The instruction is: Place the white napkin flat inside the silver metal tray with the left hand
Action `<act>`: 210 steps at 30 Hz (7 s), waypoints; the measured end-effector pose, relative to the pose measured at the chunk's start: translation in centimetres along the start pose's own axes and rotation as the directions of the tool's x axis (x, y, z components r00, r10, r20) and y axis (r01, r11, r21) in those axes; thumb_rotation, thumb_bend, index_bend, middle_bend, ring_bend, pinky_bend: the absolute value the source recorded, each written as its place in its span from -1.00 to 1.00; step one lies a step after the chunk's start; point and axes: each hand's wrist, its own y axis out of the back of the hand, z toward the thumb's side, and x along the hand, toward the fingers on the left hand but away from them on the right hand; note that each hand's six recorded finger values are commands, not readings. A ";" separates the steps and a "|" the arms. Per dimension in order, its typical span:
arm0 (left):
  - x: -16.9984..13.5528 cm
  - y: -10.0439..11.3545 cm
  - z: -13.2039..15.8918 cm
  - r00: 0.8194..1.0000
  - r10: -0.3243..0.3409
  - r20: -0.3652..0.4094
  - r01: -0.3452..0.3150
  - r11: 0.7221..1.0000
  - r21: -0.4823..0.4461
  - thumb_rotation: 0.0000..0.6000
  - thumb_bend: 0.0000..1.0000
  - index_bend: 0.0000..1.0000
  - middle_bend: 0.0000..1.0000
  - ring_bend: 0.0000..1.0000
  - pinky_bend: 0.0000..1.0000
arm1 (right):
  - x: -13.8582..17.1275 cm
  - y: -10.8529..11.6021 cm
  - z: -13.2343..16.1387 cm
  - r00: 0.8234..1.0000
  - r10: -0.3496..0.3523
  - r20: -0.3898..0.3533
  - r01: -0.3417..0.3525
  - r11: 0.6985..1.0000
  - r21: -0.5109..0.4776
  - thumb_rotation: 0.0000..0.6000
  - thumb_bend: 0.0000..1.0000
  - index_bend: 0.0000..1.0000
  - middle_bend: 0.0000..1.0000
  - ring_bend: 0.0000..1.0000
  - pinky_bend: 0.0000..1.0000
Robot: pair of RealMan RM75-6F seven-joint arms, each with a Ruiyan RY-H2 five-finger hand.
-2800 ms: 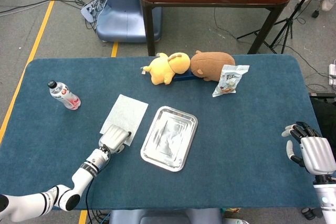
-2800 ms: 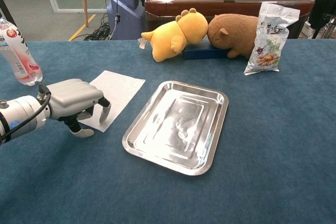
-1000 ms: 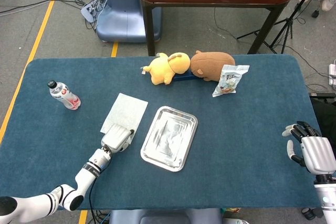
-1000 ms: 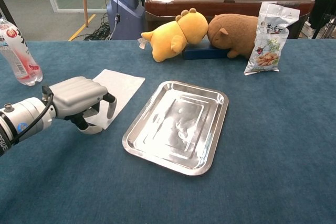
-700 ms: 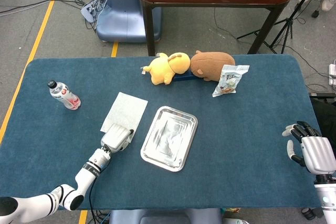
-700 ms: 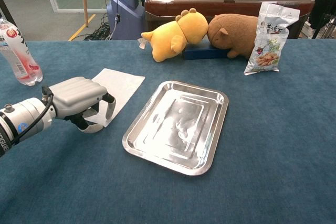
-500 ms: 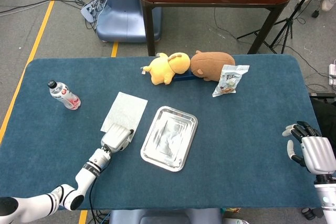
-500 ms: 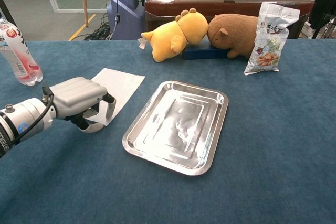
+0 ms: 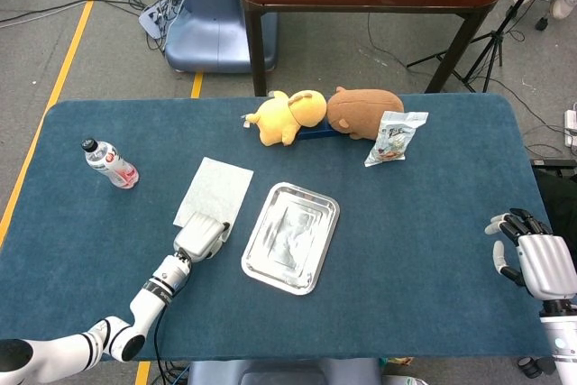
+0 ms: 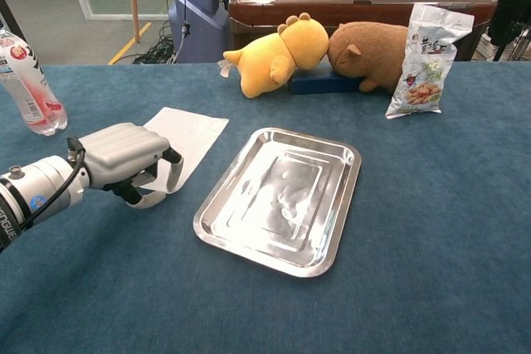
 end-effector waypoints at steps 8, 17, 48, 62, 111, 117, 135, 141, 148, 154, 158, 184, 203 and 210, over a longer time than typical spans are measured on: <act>0.0 0.0 0.0 1.000 0.005 -0.001 -0.005 1.000 -0.007 1.00 -0.21 0.06 1.00 0.79 0.81 | 0.0 0.0 0.0 1.000 0.000 0.000 0.000 1.000 0.000 1.00 0.24 -0.15 -0.31 -0.65 -0.42; 0.0 -0.2 0.2 1.000 0.000 0.001 0.000 1.000 -0.007 1.00 -0.08 0.08 1.00 0.79 0.81 | 0.0 0.1 -0.1 1.000 -0.002 0.002 0.002 1.000 -0.003 1.00 0.25 -0.15 -0.31 -0.65 -0.42; -0.8 2.7 0.7 0.997 0.070 0.025 -0.067 0.993 -0.098 1.00 0.30 0.17 1.00 0.81 0.82 | 0.1 0.3 -0.2 1.000 -0.010 0.004 0.010 1.000 -0.005 1.00 0.24 -0.15 -0.31 -0.65 -0.42; -2.8 5.5 3.1 0.995 0.088 0.043 -0.081 0.987 -0.138 1.00 0.37 0.21 1.00 0.81 0.83 | 0.2 0.7 -0.3 1.000 -0.025 0.009 0.025 1.000 -0.012 1.00 0.24 -0.15 -0.31 -0.65 -0.42; -5.7 7.0 12.1 0.967 0.122 0.223 -0.068 0.970 -0.232 1.00 0.43 0.24 1.00 0.84 0.85 | 0.8 2.7 -2.0 0.996 -0.067 0.061 0.069 0.997 -0.043 1.00 0.23 -0.15 -0.31 -0.65 -0.42; -6.2 6.8 12.7 0.961 0.138 0.240 -0.082 0.970 -0.228 1.00 0.43 0.24 1.00 0.84 0.85 | 1.1 3.0 -2.1 0.997 -0.056 0.045 0.058 0.997 -0.050 1.00 0.22 -0.15 -0.31 -0.65 -0.42; -5.4 6.0 13.3 0.966 0.100 0.239 -0.041 0.970 -0.239 1.00 0.43 0.24 1.00 0.84 0.85 | 1.4 3.6 -2.7 0.996 -0.059 0.067 0.061 0.998 -0.035 1.00 0.22 -0.15 -0.31 -0.65 -0.42; -4.9 6.0 13.4 0.966 0.098 0.240 -0.040 0.971 -0.236 1.00 0.43 0.24 1.00 0.84 0.85 | 1.8 4.2 -3.1 0.995 -0.063 0.077 0.066 0.997 -0.036 1.00 0.22 -0.15 -0.31 -0.65 -0.42; -4.3 6.1 13.5 0.968 0.111 0.225 -0.054 0.967 -0.248 1.00 0.43 0.24 1.00 0.84 0.85 | 2.1 4.6 -3.4 0.993 -0.074 0.087 0.079 0.996 -0.046 1.00 0.22 -0.15 -0.31 -0.65 -0.42; -3.5 6.4 13.7 0.971 0.118 0.209 -0.062 0.964 -0.258 1.00 0.43 0.24 1.00 0.84 0.85 | 2.0 4.6 -3.4 0.994 -0.069 0.084 0.073 0.996 -0.045 1.00 0.22 -0.15 -0.31 -0.65 -0.42; -2.9 6.3 13.8 0.974 0.115 0.197 -0.061 0.963 -0.261 1.00 0.43 0.24 1.00 0.84 0.85 | 2.0 4.6 -3.4 0.994 -0.070 0.085 0.074 0.996 -0.046 1.00 0.22 -0.15 -0.31 -0.65 -0.42; -2.3 6.0 16.2 0.968 0.098 0.232 -0.032 0.962 -0.273 1.00 0.43 0.24 1.00 0.84 0.85 | 1.8 4.5 -3.5 0.994 -0.063 0.086 0.068 0.997 -0.048 1.00 0.22 -0.15 -0.31 -0.65 -0.42; -1.9 6.0 17.6 0.965 0.099 0.243 -0.025 0.957 -0.289 1.00 0.43 0.24 1.00 0.84 0.85 | 1.7 4.4 -3.5 0.994 -0.061 0.086 0.065 0.997 -0.049 1.00 0.22 -0.15 -0.31 -0.65 -0.42; -1.9 5.7 18.0 0.963 0.094 0.253 -0.023 0.963 -0.269 1.00 0.43 0.24 1.00 0.84 0.85 | 1.7 4.3 -3.4 0.995 -0.058 0.083 0.062 0.997 -0.049 1.00 0.22 -0.15 -0.31 -0.65 -0.42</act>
